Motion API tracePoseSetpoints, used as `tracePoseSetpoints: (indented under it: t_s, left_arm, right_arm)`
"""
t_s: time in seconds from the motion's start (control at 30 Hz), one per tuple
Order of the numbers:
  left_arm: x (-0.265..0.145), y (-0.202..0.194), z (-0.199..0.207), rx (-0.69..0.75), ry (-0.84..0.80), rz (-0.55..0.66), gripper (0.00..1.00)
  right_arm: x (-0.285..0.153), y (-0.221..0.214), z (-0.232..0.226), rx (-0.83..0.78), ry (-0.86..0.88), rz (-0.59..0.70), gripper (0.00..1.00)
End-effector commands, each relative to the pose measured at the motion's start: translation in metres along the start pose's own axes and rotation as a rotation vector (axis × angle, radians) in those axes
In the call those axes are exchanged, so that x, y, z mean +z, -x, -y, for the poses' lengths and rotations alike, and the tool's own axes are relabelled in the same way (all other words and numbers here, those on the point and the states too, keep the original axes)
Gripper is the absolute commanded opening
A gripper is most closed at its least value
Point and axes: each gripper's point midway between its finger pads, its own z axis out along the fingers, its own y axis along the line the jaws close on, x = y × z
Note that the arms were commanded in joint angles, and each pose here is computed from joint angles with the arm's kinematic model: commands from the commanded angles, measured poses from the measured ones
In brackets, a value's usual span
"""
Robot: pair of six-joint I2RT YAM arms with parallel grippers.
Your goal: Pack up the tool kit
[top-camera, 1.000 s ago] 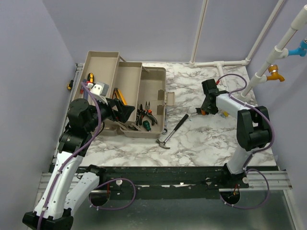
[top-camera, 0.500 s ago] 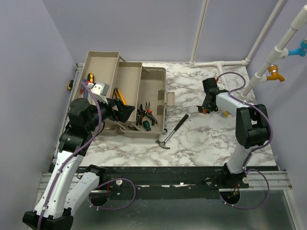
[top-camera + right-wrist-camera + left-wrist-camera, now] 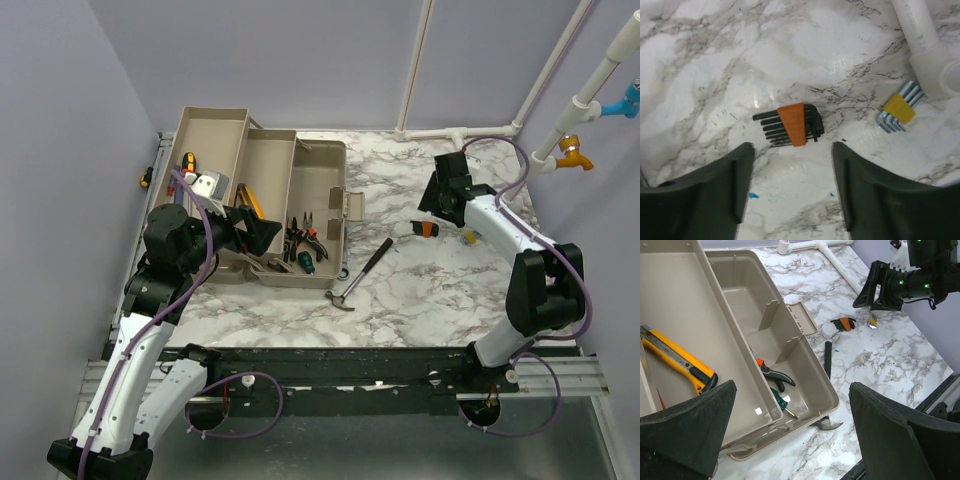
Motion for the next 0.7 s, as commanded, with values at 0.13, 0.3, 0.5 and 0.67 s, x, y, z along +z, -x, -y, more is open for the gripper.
tracePoseSetpoints:
  t_s: [0.13, 0.3, 0.5, 0.67]
  left_arm:
    - [-0.002, 0.001, 0.001, 0.008, 0.002, 0.003, 0.99]
    - [-0.001, 0.001, 0.001, 0.006, -0.001, 0.002, 0.99]
    - [-0.002, 0.001, 0.002, 0.009, 0.000, 0.005, 0.99]
    - [-0.002, 0.001, 0.001, 0.009, -0.001, 0.003, 0.98]
  right_arm:
    - [0.028, -0.015, 0.003, -0.123, 0.009, -0.095, 0.86]
    - [0.053, -0.030, -0.006, -0.146, 0.065, -0.150, 0.95]
    - [0.073, -0.049, -0.009, -0.200, 0.080, -0.220, 1.00]
    - [0.075, -0.053, -0.013, -0.202, 0.105, -0.237, 1.00]
